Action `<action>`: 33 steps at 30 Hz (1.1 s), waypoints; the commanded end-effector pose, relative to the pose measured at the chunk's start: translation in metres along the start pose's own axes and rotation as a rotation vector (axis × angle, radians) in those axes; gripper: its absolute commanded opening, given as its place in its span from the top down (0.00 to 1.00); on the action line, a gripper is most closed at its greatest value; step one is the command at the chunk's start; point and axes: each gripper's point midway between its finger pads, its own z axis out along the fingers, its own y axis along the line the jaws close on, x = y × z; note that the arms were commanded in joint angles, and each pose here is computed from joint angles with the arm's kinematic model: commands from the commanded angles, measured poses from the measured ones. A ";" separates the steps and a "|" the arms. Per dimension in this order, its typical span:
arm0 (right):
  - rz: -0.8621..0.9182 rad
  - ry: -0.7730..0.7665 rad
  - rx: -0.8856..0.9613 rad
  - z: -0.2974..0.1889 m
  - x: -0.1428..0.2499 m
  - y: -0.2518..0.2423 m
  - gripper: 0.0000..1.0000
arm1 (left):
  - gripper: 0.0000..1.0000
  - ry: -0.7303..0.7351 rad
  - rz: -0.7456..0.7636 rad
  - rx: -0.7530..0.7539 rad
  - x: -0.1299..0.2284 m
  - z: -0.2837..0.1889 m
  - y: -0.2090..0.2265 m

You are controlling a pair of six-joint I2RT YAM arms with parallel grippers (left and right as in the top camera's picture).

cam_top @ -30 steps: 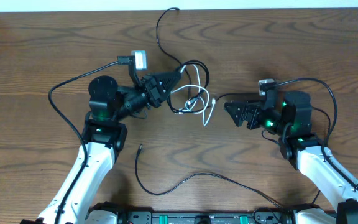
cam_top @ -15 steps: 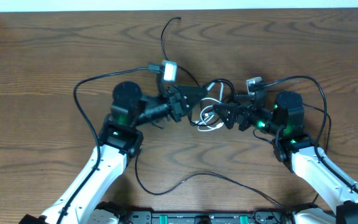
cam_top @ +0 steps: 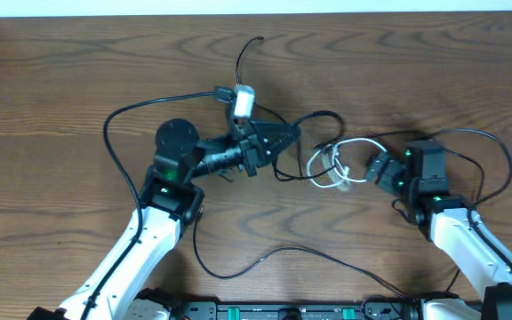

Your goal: Untangle cables

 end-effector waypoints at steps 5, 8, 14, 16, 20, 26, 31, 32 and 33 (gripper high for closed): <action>0.146 -0.014 0.140 -0.003 -0.010 -0.050 0.01 | 0.93 -0.091 0.043 -0.068 -0.034 -0.030 0.018; 0.179 -0.010 0.135 -0.004 -0.012 -0.056 0.01 | 0.93 -0.127 0.032 -0.123 -0.044 -0.045 0.034; 0.222 0.003 0.155 -0.006 -0.012 -0.069 0.01 | 0.93 -0.194 -0.046 -0.259 -0.058 -0.085 0.072; 0.232 0.014 0.130 -0.005 -0.011 -0.067 0.01 | 0.93 -0.199 -0.086 -0.292 -0.057 -0.093 0.081; 0.232 0.022 0.035 -0.004 -0.015 -0.050 0.01 | 0.93 -0.183 -0.126 -0.317 -0.050 -0.096 0.089; 0.195 0.037 -0.183 -0.007 -0.022 -0.010 0.01 | 0.92 -0.162 -0.157 -0.336 -0.041 -0.097 0.094; 0.036 0.038 -0.438 -0.021 -0.027 0.035 0.01 | 0.87 -0.153 -0.182 -0.344 -0.037 -0.097 0.097; -0.008 0.034 -0.504 -0.026 -0.028 0.046 0.01 | 0.85 -0.153 -0.182 -0.344 -0.037 -0.097 0.097; -0.047 0.030 -0.563 -0.032 -0.028 0.055 0.01 | 0.83 -0.153 -0.182 -0.344 -0.037 -0.097 0.097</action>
